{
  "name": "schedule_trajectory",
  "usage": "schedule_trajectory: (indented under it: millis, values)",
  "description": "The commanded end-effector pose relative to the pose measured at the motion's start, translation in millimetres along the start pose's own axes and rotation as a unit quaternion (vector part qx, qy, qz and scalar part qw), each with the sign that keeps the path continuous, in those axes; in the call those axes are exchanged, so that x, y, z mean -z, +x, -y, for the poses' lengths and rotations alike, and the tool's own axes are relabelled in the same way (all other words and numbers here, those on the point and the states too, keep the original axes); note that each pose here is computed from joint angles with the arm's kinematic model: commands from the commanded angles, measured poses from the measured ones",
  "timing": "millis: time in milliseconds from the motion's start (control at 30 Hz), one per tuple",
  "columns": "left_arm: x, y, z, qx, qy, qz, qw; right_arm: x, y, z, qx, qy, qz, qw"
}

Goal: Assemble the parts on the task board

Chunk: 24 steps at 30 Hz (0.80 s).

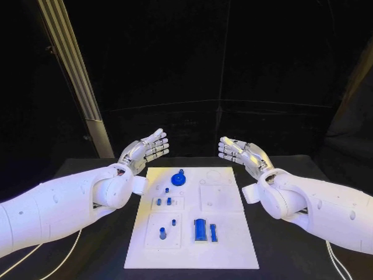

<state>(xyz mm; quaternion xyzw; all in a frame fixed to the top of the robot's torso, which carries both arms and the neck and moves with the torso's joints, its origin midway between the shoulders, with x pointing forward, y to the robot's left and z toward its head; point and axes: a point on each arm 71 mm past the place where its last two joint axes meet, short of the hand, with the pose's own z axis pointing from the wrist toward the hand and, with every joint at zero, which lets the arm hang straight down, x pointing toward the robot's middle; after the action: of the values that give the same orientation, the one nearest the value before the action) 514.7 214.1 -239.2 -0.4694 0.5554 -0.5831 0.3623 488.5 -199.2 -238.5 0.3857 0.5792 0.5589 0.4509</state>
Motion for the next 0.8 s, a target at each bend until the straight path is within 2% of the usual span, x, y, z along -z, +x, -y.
schedule_trajectory:
  millis: [33,200,433,600,800]
  values:
    - [7.6,5.1,1.3,-0.036,0.018,0.059,0.997,6.6,-2.0,-7,-0.024,0.003,0.089,0.996]
    - [24.0,21.2,2.1,-0.048,0.028,0.099,0.994,17.1,8.0,-13,-0.041,0.014,0.125,0.991]
    - [40.1,35.0,5.7,-0.060,0.037,0.136,0.988,23.0,13.0,-16,-0.048,0.022,0.142,0.988]
    - [44.3,38.3,6.9,-0.063,0.039,0.144,0.987,23.0,13.0,-16,-0.048,0.022,0.142,0.988]
    - [44.4,38.4,7.0,-0.063,0.040,0.145,0.987,23.0,13.0,-16,-0.048,0.022,0.142,0.988]
